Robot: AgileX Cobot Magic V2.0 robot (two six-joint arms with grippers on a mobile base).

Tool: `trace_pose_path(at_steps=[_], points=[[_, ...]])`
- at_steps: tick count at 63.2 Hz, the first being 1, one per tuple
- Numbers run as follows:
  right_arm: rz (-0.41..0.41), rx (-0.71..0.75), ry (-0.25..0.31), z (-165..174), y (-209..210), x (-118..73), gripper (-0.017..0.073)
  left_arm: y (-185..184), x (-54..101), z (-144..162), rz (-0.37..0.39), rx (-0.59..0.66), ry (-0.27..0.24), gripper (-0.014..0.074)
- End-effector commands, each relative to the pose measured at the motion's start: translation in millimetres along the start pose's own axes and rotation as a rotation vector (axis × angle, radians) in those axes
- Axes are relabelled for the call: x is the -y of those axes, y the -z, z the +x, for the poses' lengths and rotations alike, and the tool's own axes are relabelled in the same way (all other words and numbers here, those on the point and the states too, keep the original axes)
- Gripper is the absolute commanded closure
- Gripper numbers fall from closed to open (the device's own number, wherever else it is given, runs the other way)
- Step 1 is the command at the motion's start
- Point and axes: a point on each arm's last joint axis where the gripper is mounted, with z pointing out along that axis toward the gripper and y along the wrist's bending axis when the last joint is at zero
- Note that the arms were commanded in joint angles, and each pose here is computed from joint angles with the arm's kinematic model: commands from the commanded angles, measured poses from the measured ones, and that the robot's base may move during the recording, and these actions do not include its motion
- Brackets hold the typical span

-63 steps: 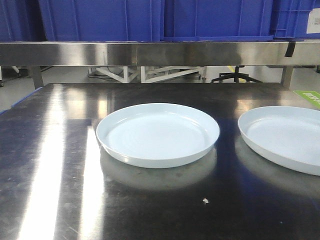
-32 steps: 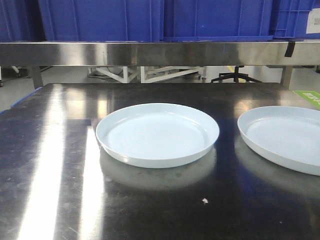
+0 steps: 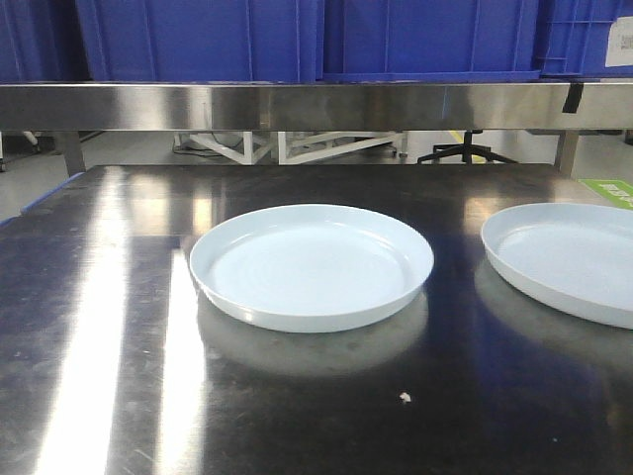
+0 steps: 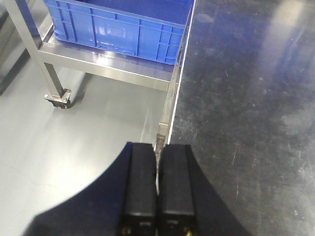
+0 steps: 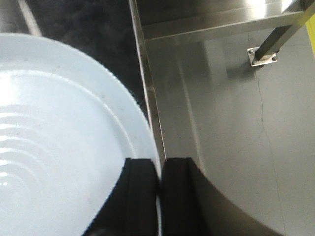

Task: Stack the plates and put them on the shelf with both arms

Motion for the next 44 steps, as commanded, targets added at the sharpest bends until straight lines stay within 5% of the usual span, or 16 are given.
trace_pose_path(at_steps=[1,24,44], points=[[-0.015,0.110,0.017,-21,12,-1.8,0.0526,5,3.3,-15,0.027,0.099,0.009,0.0498],[-0.077,0.287,0.058,-81,89,-30.8,0.0531,5,3.3,-15,0.027,0.099,0.009,0.0498],[-0.275,0.278,0.244,-77,114,-112.0,0.0531,5,3.3,-15,0.027,0.099,0.009,0.0498]])
